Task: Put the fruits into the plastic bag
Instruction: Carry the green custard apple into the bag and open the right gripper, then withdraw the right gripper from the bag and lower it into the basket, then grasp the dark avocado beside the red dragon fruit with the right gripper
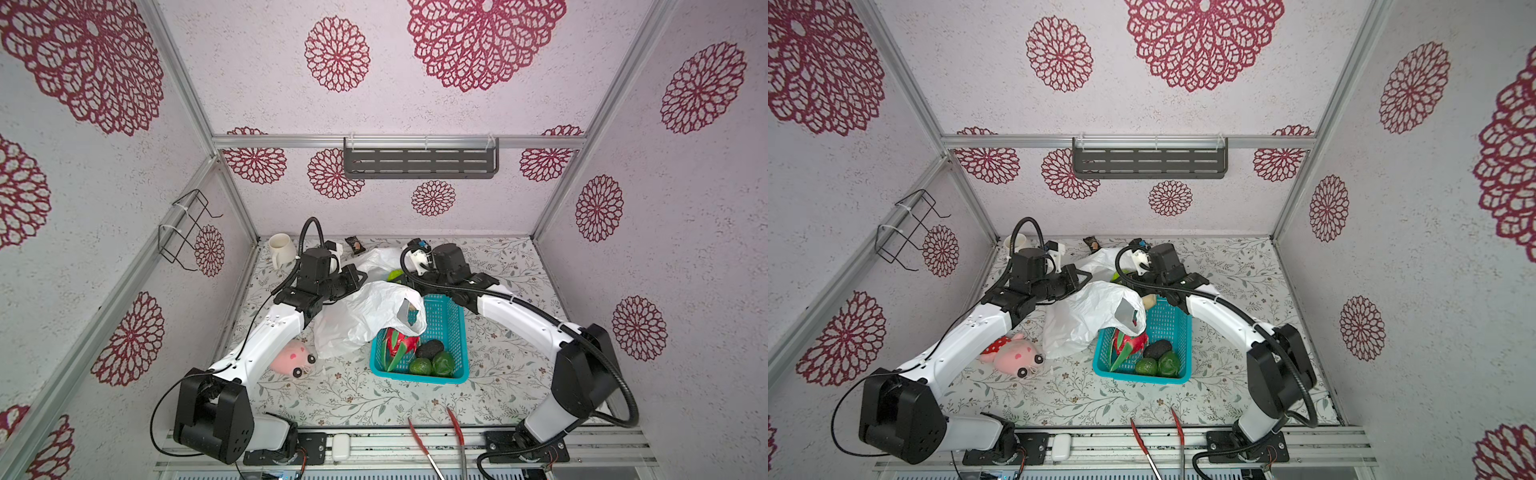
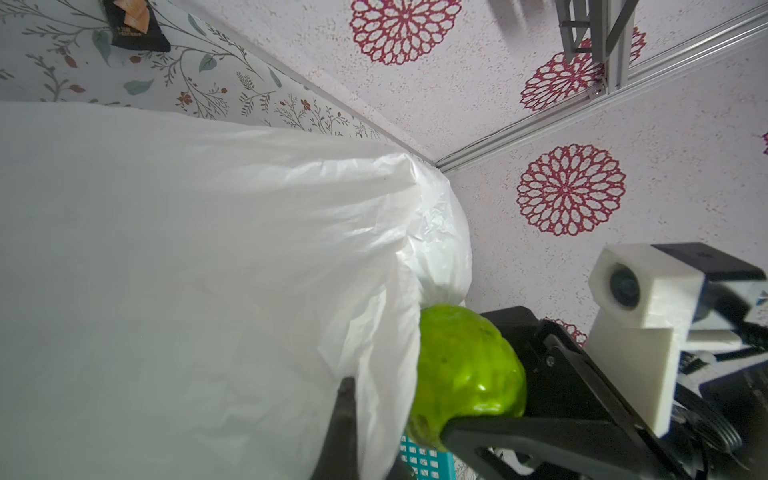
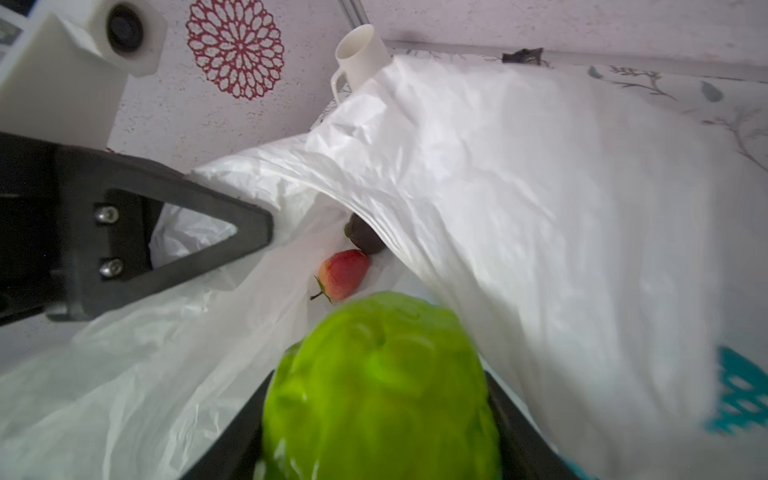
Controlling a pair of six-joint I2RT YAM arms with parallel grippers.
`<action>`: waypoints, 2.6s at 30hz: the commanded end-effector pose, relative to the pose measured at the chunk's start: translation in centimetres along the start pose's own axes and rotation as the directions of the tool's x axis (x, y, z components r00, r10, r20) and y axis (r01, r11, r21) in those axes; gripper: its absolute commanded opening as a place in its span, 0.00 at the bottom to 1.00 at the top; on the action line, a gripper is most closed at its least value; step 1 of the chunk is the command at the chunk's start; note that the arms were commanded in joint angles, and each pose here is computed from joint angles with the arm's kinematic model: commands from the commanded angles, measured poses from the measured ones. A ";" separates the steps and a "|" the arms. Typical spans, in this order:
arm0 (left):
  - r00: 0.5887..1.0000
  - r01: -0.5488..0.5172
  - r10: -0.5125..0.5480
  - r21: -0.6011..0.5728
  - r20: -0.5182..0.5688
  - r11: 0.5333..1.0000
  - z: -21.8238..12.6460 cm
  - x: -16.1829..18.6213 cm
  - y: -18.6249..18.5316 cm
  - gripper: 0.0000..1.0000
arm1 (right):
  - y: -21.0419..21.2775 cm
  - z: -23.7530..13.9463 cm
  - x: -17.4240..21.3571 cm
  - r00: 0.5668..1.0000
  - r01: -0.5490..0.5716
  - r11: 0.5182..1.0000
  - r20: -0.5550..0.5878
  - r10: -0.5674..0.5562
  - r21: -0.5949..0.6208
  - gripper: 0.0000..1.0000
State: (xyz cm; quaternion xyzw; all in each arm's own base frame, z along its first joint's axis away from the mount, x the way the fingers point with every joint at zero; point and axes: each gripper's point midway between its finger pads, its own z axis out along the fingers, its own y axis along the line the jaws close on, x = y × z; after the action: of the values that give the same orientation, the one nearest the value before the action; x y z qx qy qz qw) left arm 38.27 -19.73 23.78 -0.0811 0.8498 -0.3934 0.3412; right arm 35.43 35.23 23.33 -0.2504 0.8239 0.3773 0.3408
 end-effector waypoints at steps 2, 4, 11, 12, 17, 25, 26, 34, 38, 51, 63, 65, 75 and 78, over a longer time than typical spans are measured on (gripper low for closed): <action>0.998 -0.056 0.055 0.053 0.032 0.997 -1.0 -0.5 -2.0 0.00 | 3.2 1.9 -2.2 0.998 0.062 0.992 0.038 -0.058 -0.110 0.55; 0.997 -0.067 0.065 0.056 0.040 0.996 -1.3 -0.6 -2.2 0.00 | 3.6 3.3 -1.8 0.999 0.052 0.990 0.020 -0.049 -0.128 0.55; 0.992 -0.094 0.090 0.037 0.083 0.995 -2.1 -1.1 -2.2 0.00 | 4.2 7.8 1.7 0.995 0.021 0.989 -0.091 -0.035 -0.148 0.56; 0.992 -0.094 0.091 0.034 0.082 0.995 -2.1 -1.0 -2.0 0.00 | 4.2 8.3 2.3 0.993 0.018 0.989 -0.110 -0.034 -0.146 0.56; 0.992 -0.091 0.089 0.022 0.084 0.996 -2.0 -0.9 -1.6 0.00 | 3.7 8.8 2.9 0.990 0.037 0.994 -0.135 -0.051 -0.104 0.78; 0.988 -0.111 0.111 -0.005 0.106 0.994 -2.4 -1.1 -1.1 0.00 | 3.6 6.7 1.5 0.992 0.094 0.995 -0.078 -0.097 -0.045 0.97; 0.988 -0.114 0.114 -0.008 0.106 0.993 -2.4 -1.0 -1.0 0.00 | 3.7 6.2 1.0 0.992 0.104 0.994 -0.063 -0.107 -0.038 0.98; 0.982 -0.144 0.146 -0.019 0.119 0.989 -2.7 -1.0 -0.7 0.00 | 3.9 0.8 -2.5 0.987 0.150 0.989 0.052 -0.150 0.013 0.97; 0.980 -0.140 0.139 -0.005 0.144 0.990 -2.6 -1.2 -0.6 0.00 | 3.5 -2.9 -3.1 0.982 0.151 0.987 0.105 -0.156 0.052 0.97; 0.978 -0.135 0.133 -0.001 0.162 0.991 -2.2 -1.6 -0.5 0.00 | -3.0 -11.5 4.3 0.998 0.022 0.946 0.045 -0.039 0.325 0.98; 0.976 -0.147 0.147 -0.012 0.160 0.989 -2.0 -2.0 -0.6 0.00 | -5.7 -8.4 18.3 0.900 0.100 0.935 -0.431 0.060 0.340 0.95; 0.977 -0.144 0.143 -0.007 0.158 0.990 -2.0 -2.0 -0.8 0.00 | -5.9 -7.7 18.8 0.889 0.114 0.933 -0.455 0.058 0.342 0.94; 0.978 -0.134 0.135 -0.019 0.160 0.991 -2.4 -1.7 -0.4 0.00 | -8.9 -6.1 21.2 0.819 0.180 0.877 -0.562 0.117 0.445 0.95; 0.977 -0.134 0.135 -0.019 0.165 0.991 -2.5 -1.8 -0.5 0.00 | -9.5 -5.5 22.5 0.787 0.183 0.867 -0.598 0.153 0.464 0.94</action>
State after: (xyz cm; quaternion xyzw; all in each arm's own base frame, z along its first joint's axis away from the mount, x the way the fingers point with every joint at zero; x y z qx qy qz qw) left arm 37.90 -18.08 25.07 -0.0590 0.8308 -0.3587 0.4215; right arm 25.75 23.87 6.31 -0.2799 0.9439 0.1018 0.1428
